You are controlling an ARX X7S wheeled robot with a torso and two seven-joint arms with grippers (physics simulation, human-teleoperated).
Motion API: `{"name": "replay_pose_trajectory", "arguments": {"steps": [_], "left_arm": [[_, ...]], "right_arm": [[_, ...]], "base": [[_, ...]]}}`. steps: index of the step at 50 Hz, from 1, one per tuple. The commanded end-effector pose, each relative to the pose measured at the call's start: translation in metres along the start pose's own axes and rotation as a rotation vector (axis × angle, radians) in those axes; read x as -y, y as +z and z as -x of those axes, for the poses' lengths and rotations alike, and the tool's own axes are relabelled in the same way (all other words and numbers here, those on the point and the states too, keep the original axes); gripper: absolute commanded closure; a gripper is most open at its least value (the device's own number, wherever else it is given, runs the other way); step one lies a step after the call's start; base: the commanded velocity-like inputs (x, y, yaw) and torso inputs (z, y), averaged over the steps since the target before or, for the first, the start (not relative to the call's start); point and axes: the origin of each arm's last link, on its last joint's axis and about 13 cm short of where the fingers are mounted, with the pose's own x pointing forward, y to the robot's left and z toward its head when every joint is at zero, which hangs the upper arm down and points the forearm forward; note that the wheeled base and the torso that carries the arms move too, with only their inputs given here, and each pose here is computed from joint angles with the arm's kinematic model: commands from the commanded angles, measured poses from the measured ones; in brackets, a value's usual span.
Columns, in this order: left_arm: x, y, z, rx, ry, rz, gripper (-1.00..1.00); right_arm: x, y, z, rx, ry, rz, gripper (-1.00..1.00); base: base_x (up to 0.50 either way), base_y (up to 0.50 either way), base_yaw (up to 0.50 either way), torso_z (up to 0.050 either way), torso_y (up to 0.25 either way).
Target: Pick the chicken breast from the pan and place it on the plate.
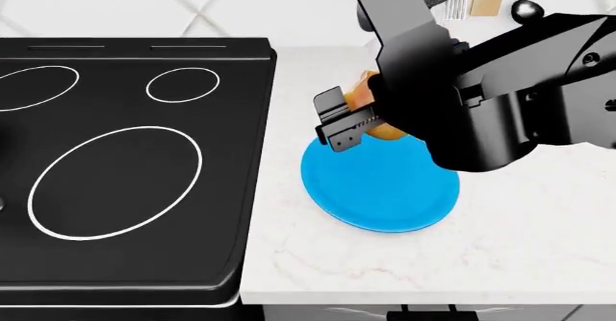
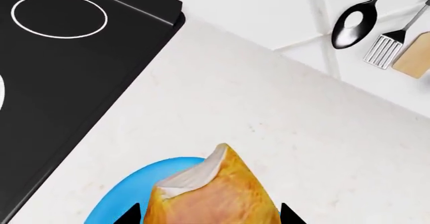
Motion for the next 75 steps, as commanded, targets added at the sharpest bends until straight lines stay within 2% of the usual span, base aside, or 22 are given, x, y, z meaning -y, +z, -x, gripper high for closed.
{"name": "replay_pose_trajectory", "arguments": {"steps": [1, 19, 75], "left_arm": [[0.001, 0.0, 0.0, -0.002, 0.0, -0.002, -1.0], [0.0, -0.001, 0.0, -0.002, 0.0, -0.002, -1.0], [0.0, -0.002, 0.001, -0.005, -0.004, -0.005, -1.0]], "right_arm": [[0.002, -0.002, 0.003, -0.019, 0.012, 0.007, 1.0], [0.002, -0.006, 0.008, -0.062, 0.033, 0.003, 1.0], [-0.002, -0.028, -0.012, -0.139, 0.071, 0.008, 1.0]], "base": [[0.0, 0.0, 0.0, 0.0, 0.0], [0.0, 0.0, 0.0, 0.0, 0.0], [0.0, 0.0, 0.0, 0.0, 0.0]]}}
